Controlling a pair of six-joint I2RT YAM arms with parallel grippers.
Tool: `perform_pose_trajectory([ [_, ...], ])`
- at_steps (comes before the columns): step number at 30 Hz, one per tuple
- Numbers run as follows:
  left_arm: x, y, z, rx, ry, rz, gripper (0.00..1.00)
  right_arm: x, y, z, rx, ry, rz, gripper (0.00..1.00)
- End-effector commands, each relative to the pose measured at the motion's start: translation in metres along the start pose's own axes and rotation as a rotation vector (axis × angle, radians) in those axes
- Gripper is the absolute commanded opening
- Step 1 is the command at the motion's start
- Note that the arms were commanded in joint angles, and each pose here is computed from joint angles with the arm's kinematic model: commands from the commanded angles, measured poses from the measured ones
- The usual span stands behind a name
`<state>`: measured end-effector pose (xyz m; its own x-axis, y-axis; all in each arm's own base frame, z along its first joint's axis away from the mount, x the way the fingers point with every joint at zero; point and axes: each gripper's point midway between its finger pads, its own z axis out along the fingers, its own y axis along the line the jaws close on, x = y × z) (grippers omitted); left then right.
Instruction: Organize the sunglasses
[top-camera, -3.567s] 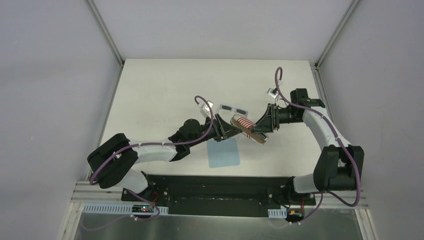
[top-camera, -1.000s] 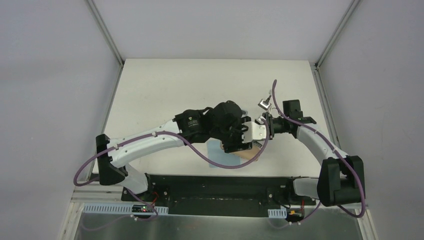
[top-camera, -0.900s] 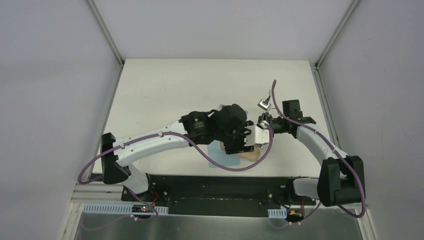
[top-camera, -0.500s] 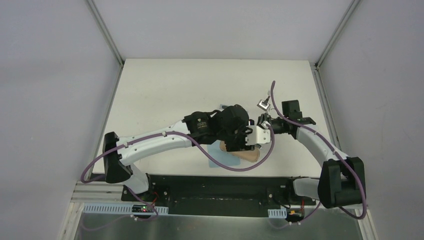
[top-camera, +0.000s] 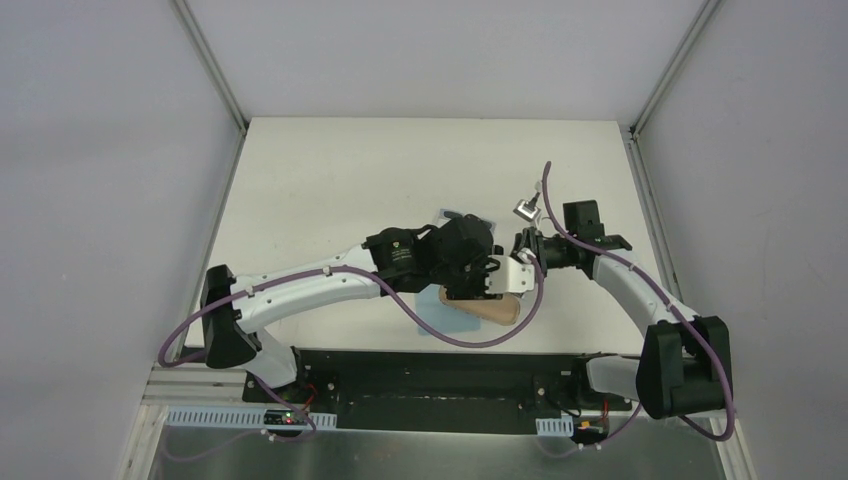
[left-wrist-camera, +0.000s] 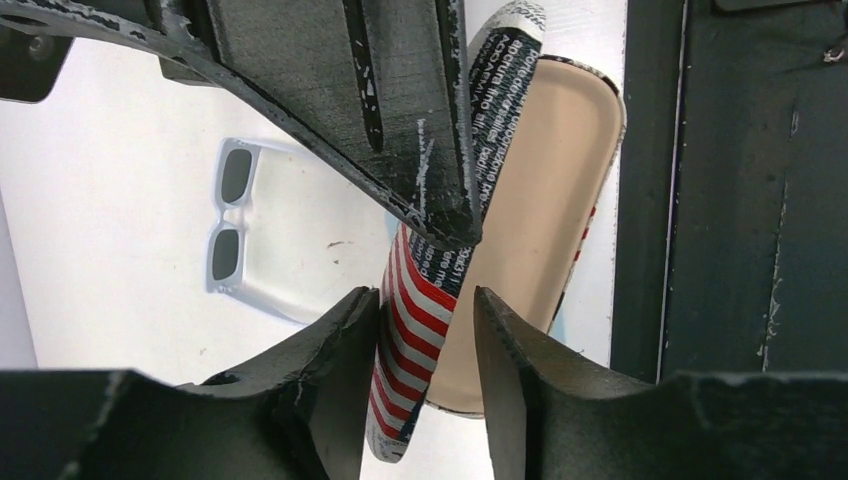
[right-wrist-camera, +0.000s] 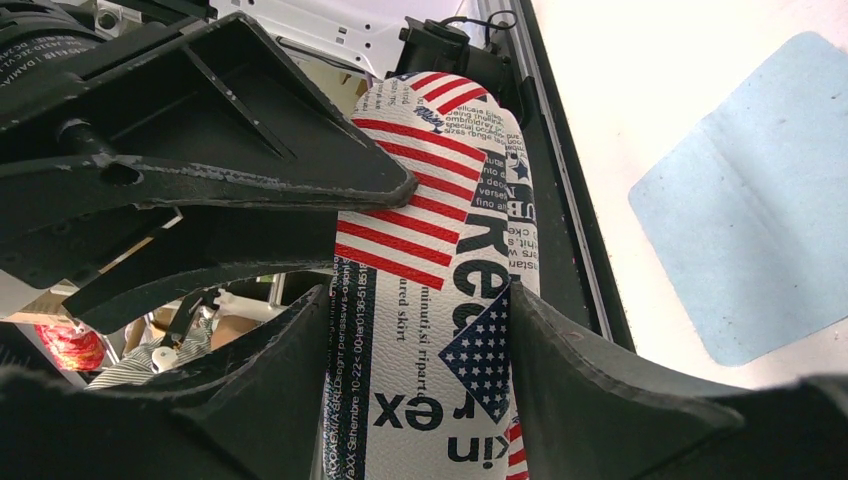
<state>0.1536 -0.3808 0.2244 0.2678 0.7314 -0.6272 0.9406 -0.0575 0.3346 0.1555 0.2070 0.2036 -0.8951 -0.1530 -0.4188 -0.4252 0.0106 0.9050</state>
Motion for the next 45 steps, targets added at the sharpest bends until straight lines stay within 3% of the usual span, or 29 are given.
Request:
perform_pose_trajectory([
  [1,-0.003,-0.004,0.005,0.02,-0.017,0.011,0.39,0.0,0.02,0.0,-0.068,0.012,-0.072,0.09],
  [12,-0.005,-0.003,-0.003,-0.005,-0.046,-0.013,0.09,-0.001,0.015,0.001,-0.043,0.008,-0.064,0.12],
  [14,-0.003,-0.005,-0.004,-0.007,-0.05,-0.024,0.04,-0.002,0.015,0.001,-0.041,0.008,-0.066,0.21],
  [18,0.0,-0.006,-0.007,-0.025,-0.064,-0.051,0.0,-0.007,0.018,0.0,-0.046,0.006,-0.063,0.53],
  [23,0.008,-0.007,-0.015,-0.057,-0.07,-0.086,0.0,-0.028,0.024,-0.007,-0.047,-0.019,-0.061,0.71],
  [24,0.01,-0.008,-0.018,-0.063,-0.07,-0.095,0.0,-0.036,0.024,-0.01,-0.032,-0.03,-0.093,0.79],
  [30,0.027,-0.005,-0.038,-0.141,-0.06,-0.153,0.0,-0.063,0.019,-0.03,0.026,-0.056,-0.146,0.89],
  [33,0.05,-0.003,-0.045,-0.212,-0.012,-0.183,0.0,-0.075,0.005,-0.04,0.032,-0.087,-0.066,0.95],
  [38,0.107,0.014,-0.055,-0.419,0.12,-0.222,0.0,-0.083,-0.011,-0.056,0.049,-0.151,-0.049,0.94],
  [45,0.167,0.055,-0.083,-0.79,0.104,-0.238,0.0,-0.077,-0.005,-0.06,0.086,-0.149,-0.11,0.94],
])
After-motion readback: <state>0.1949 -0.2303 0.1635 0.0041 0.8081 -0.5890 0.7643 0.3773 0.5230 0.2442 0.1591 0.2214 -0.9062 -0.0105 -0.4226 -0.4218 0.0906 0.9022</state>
